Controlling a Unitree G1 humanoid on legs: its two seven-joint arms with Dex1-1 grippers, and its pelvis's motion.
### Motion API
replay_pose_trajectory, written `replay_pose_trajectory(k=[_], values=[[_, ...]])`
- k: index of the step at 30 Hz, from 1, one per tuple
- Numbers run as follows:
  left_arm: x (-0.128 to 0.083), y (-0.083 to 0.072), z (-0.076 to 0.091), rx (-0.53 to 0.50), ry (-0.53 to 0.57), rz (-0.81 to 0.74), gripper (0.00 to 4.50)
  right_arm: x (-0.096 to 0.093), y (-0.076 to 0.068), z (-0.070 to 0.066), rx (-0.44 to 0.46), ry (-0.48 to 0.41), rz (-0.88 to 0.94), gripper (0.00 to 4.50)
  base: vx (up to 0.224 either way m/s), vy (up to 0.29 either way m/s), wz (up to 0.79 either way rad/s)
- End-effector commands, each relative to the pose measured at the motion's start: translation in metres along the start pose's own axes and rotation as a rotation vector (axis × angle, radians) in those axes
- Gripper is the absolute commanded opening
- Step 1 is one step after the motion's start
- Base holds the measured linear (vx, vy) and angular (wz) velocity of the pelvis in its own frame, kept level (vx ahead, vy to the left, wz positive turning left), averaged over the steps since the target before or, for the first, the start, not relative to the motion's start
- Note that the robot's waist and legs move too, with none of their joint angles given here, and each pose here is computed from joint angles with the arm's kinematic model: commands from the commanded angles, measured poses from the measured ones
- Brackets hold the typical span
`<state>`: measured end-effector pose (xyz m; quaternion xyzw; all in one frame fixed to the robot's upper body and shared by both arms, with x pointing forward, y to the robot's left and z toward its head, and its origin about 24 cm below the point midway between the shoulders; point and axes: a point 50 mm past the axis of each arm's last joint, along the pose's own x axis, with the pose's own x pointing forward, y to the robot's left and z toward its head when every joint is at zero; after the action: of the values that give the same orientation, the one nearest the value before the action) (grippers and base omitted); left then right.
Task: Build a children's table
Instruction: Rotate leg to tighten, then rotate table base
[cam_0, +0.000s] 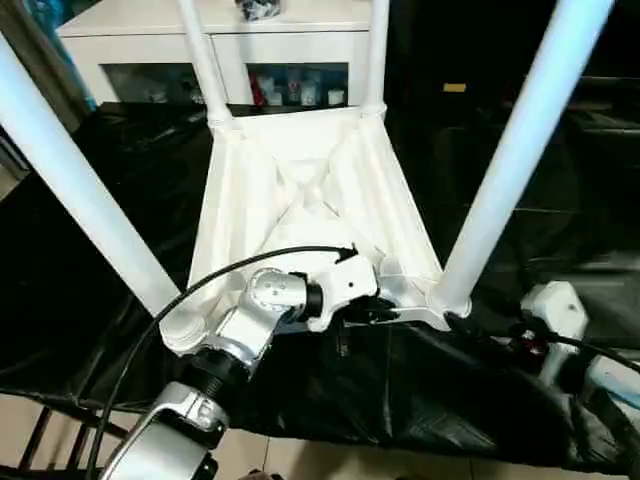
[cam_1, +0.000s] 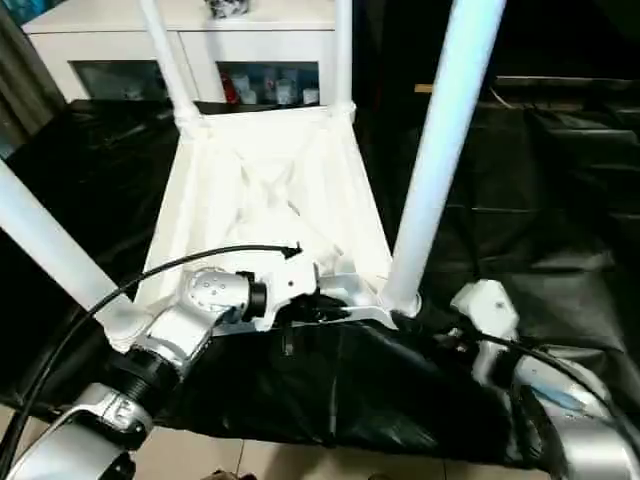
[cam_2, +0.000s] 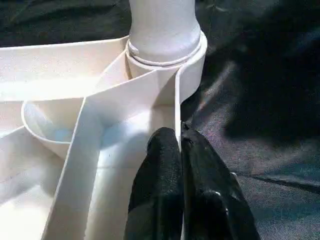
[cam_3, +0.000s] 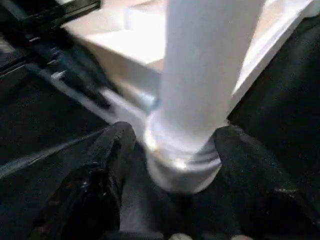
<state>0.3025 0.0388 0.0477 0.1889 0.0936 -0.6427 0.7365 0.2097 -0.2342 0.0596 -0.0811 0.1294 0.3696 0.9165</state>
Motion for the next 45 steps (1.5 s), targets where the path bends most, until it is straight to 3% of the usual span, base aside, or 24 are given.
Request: replay_pose_trajectory(k=[1, 2, 3, 7, 11, 12, 14, 17, 22, 24, 26, 27, 33, 41, 45], values=[[-0.001, -0.005, -0.010, -0.039, -0.014, 0.022, 0.00, -0.005, 0.008, 0.007, 0.028, -0.022, 0.077, 2.91, 0.000, 0.000, 0.00], [-0.002, -0.005, -0.011, -0.037, -0.013, 0.025, 0.00, -0.006, 0.011, 0.009, 0.048, -0.023, 0.109, 2.91, 0.000, 0.000, 0.00], [-0.002, -0.004, -0.009, -0.062, -0.037, 0.036, 0.27, -0.006, 0.020, 0.013, 0.073, -0.035, 0.173, 2.98, 0.000, 0.000, 0.00], [-0.007, -0.004, -0.001, -0.103, -0.085, 0.032, 0.55, 0.002, 0.034, 0.016, 0.075, -0.035, 0.251, 3.03, 0.000, 0.000, 0.00], [-0.016, -0.005, 0.006, -0.136, -0.138, 0.044, 0.79, 0.015, 0.032, 0.020, 0.063, -0.073, 0.201, 3.03, 0.000, 0.000, 0.00], [-0.028, -0.008, 0.011, -0.202, -0.188, 0.029, 0.95, 0.027, 0.029, 0.021, 0.056, -0.095, 0.155, 3.03, 0.000, 0.000, 0.00], [-0.033, -0.010, 0.013, -0.228, -0.206, 0.018, 1.04, 0.030, 0.028, 0.021, 0.058, -0.102, 0.142, 3.03, 0.000, 0.000, 0.00], [-0.062, -0.027, 0.007, -0.322, -0.203, -0.033, 1.22, 0.042, 0.017, 0.021, 0.064, -0.118, 0.049, 3.03, 0.000, 0.000, 0.00], [-0.075, -0.038, 0.001, -0.361, -0.203, -0.031, 1.48, 0.045, 0.013, 0.022, 0.061, -0.128, 0.038, 3.03, 0.000, 0.000, 0.00], [-0.083, -0.044, -0.002, -0.374, -0.193, -0.009, 1.82, 0.047, 0.006, 0.023, 0.047, -0.134, -0.010, 3.03, 0.000, 0.000, 0.00], [-0.086, -0.047, -0.003, -0.375, -0.191, -0.007, 1.87, 0.048, 0.002, 0.023, 0.046, -0.137, -0.042, 3.03, 0.000, 0.000, 0.00], [-0.094, -0.053, -0.002, -0.366, -0.182, -0.010, 1.87, 0.052, -0.016, 0.022, 0.045, -0.132, -0.175, 3.03, 0.000, 0.000, 0.00], [-0.112, -0.067, -0.008, -0.375, -0.154, -0.016, 2.34, 0.062, -0.048, 0.019, 0.051, -0.097, -0.440, 3.03, 0.000, 0.000, 0.00], [-0.134, -0.085, -0.020, -0.384, -0.078, -0.002, 2.97, 0.071, -0.067, 0.021, 0.084, -0.114, -0.562, 3.03, 0.000, 0.000, 0.00], [-0.158, -0.097, -0.034, -0.400, -0.016, 0.023, 3.33, 0.074, -0.072, 0.020, 0.095, -0.134, -0.578, 3.03, 0.000, 0.000, 0.00]])
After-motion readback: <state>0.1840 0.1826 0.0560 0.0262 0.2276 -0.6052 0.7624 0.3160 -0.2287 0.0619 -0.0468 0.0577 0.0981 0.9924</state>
